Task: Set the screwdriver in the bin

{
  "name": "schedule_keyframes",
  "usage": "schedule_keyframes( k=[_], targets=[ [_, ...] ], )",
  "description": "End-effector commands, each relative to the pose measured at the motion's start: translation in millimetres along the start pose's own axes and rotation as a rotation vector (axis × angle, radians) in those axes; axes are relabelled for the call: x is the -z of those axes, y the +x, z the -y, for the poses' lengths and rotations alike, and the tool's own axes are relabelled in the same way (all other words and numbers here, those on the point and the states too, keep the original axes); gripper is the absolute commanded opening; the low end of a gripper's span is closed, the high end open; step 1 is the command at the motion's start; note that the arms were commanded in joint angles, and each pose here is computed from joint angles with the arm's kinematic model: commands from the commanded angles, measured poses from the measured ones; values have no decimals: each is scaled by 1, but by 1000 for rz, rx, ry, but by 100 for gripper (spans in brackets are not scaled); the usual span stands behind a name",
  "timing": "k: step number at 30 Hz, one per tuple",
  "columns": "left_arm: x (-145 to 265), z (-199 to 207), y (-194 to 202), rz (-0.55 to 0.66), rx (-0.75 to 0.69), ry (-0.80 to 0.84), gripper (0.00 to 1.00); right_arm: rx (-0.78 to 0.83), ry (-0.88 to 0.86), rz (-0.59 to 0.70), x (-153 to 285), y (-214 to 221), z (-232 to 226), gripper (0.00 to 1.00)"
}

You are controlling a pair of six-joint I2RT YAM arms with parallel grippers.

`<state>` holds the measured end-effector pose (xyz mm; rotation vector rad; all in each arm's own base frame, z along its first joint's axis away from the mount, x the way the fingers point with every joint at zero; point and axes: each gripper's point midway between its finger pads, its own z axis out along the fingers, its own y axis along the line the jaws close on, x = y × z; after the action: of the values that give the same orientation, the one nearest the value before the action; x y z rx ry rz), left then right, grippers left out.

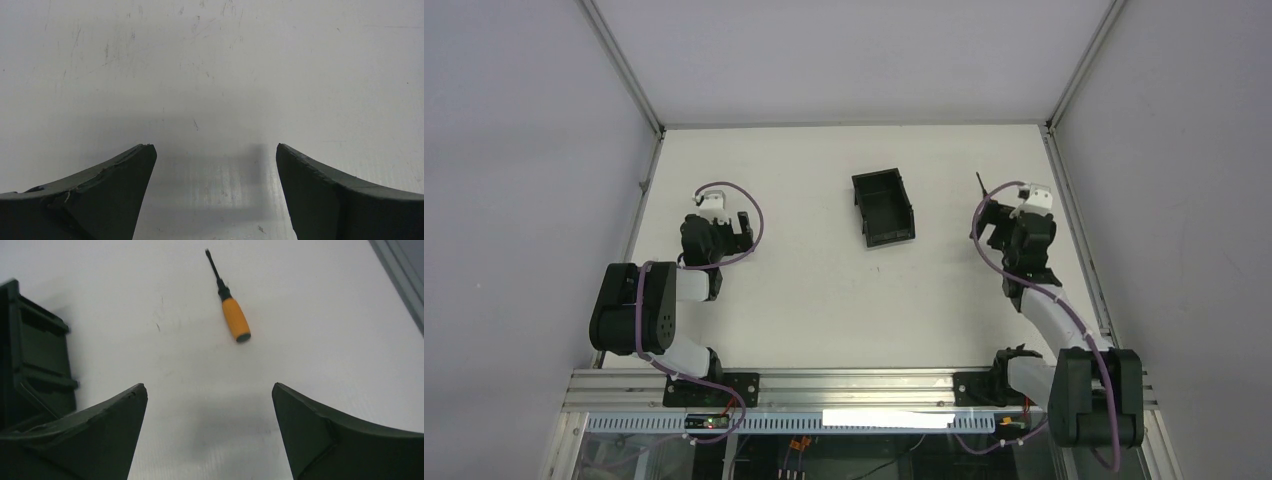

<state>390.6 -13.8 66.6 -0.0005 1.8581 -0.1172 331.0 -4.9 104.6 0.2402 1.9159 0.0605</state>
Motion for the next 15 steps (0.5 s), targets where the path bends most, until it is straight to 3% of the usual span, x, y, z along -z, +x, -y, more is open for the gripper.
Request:
schedule_keyframes(
  k=[1,8,15],
  targets=[
    [2,4,-13,44,0,5,99,-17,35,-43,-18,-46,-7,99],
    [2,3,-13,45,0,4,99,85,44,-387,-54,-50,-15,99],
    [2,3,-13,45,0,4,99,170,80,-541,-99,-40,-8,99]
  ],
)
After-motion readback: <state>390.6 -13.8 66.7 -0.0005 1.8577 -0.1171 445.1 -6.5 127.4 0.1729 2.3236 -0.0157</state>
